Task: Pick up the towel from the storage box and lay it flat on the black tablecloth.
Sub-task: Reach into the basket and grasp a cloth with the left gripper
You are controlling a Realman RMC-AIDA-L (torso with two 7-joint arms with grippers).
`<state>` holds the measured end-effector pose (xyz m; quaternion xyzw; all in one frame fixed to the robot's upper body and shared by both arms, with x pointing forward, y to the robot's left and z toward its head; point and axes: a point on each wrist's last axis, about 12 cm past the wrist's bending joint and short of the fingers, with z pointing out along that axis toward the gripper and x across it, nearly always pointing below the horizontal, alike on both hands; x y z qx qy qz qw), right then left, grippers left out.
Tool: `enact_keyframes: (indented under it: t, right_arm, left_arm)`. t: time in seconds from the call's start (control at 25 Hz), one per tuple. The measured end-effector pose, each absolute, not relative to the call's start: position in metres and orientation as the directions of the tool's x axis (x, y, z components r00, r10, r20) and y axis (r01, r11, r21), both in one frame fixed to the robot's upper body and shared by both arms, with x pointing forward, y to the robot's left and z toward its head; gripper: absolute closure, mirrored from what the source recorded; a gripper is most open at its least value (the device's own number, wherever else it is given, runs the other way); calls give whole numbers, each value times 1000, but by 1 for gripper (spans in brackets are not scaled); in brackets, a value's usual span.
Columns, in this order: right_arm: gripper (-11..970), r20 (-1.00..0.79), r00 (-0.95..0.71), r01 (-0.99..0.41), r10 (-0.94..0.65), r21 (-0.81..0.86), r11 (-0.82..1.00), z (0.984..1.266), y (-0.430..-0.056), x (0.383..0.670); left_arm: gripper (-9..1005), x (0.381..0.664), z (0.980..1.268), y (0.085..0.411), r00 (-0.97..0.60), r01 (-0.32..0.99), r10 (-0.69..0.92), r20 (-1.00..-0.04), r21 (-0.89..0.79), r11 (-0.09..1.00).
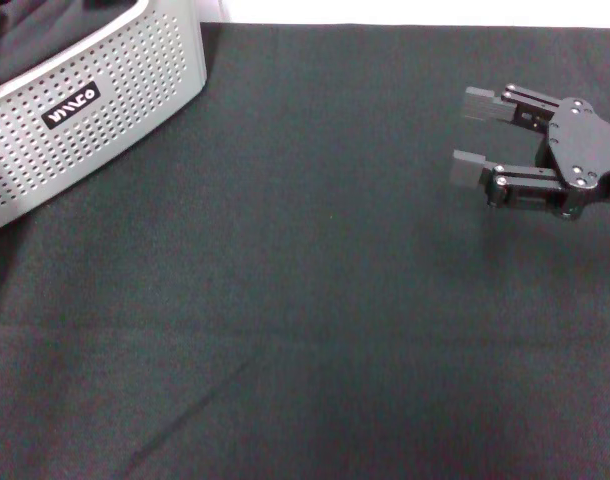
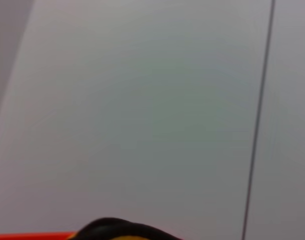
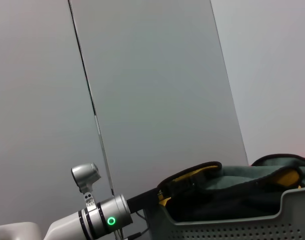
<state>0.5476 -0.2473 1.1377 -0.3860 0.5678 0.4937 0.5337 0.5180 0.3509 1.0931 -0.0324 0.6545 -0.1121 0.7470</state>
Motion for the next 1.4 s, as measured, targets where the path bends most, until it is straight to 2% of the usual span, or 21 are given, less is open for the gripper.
enact_keyframes:
  t: [0.28, 0.68, 1.04, 1.24, 1.4]
  right_arm:
    - [103, -987, -135, -965, 90, 152, 215, 1137, -248, 546]
    - [102, -985, -142, -963, 94, 160, 217, 1134, -250, 543]
    - [102, -985, -140, -963, 101, 160, 219, 1135, -252, 542]
    - [102, -985, -137, -963, 101, 156, 218, 1136, -252, 542]
    - [102, -986, -136, -963, 101, 156, 218, 1136, -252, 542]
  left_arm:
    - [495, 520, 1093, 345, 118, 139, -176, -977, -159, 977]
    - [553, 529, 1109, 347, 131, 105, -139, -982, -126, 986]
    - [602, 535, 1109, 342, 98, 99, -142, -985, -132, 986]
    - [829, 536, 1110, 343, 105, 93, -164, -981, -154, 984]
    - [925, 535, 1110, 346, 116, 57, -244, -963, -239, 969]
